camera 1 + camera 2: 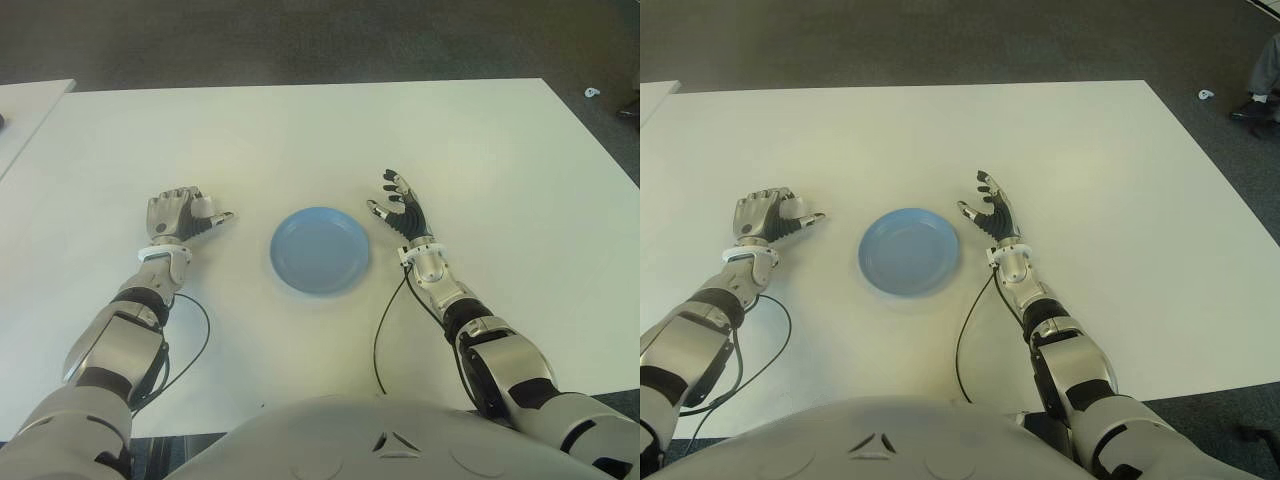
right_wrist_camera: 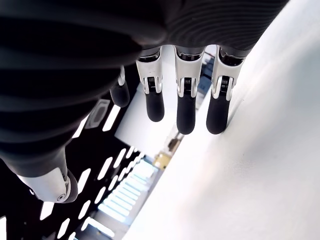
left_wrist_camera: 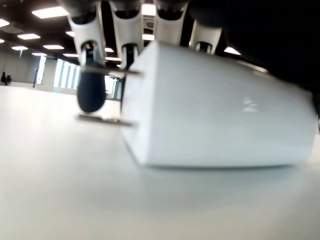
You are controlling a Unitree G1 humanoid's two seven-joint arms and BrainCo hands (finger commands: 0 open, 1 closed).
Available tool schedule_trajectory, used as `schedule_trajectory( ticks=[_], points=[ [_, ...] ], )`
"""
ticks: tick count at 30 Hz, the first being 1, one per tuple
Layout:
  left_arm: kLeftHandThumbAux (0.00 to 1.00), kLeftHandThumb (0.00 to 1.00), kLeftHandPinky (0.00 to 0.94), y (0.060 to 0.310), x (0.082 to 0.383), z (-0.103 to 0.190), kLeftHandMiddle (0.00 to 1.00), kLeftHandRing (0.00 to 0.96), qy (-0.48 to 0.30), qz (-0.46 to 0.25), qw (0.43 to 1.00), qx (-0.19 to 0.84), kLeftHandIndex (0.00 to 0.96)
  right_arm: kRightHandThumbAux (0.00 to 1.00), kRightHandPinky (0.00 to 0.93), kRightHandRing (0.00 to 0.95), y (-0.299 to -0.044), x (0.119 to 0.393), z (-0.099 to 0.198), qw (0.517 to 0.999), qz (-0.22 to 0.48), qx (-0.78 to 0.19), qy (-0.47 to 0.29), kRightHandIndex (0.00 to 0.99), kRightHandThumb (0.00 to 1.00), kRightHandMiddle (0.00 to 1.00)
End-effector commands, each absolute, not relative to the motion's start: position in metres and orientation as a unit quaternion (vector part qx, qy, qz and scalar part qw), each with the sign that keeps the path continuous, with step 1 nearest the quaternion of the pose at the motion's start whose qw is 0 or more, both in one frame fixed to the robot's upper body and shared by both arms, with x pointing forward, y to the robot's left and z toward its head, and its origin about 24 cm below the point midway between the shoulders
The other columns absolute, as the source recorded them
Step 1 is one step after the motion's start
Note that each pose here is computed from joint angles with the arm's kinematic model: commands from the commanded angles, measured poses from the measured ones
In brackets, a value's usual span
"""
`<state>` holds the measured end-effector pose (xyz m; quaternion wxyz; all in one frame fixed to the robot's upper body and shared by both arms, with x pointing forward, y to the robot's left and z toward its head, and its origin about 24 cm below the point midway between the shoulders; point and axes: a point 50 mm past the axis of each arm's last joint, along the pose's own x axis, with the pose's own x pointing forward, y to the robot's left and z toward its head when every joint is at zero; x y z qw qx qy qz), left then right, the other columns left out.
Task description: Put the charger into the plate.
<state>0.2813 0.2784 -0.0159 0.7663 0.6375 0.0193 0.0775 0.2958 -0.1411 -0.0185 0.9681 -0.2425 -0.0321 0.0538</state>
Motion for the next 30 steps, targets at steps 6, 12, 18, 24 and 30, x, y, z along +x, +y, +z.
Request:
schedule_trajectory(
  ticks=[6,12,18,24,30],
  points=[
    [0.499,0.423,0.861,0.273,0.270,-0.023,0.854,0.846,-0.003,0.042,0.788,0.614,0.786,0.585,0.218,0.167,-0.144,0.252,-0.072,0.965,0.078,-0.228,0.103,0.075,0.196,0.135],
    [0.512,0.432,0.873,0.272,0.270,-0.019,0.859,0.852,-0.030,0.037,0.800,0.598,0.806,0.579,0.215,0.163,-0.144,0.252,-0.071,0.966,0.080,-0.224,0.105,0.071,0.174,0.131],
    [0.504,0.441,0.885,0.271,0.269,-0.013,0.867,0.861,-0.064,0.040,0.810,0.581,0.814,0.573,0.216,0.157,-0.144,0.253,-0.072,0.966,0.081,-0.221,0.110,0.064,0.159,0.122],
    [0.471,0.443,0.898,0.271,0.269,-0.009,0.877,0.870,-0.086,0.049,0.811,0.576,0.821,0.564,0.193,0.138,-0.144,0.253,-0.072,0.966,0.084,-0.217,0.115,0.056,0.143,0.104],
    [0.440,0.436,0.906,0.272,0.270,-0.006,0.884,0.881,-0.100,0.058,0.810,0.575,0.818,0.565,0.185,0.123,-0.144,0.254,-0.072,0.966,0.088,-0.213,0.118,0.049,0.121,0.091]
  ],
)
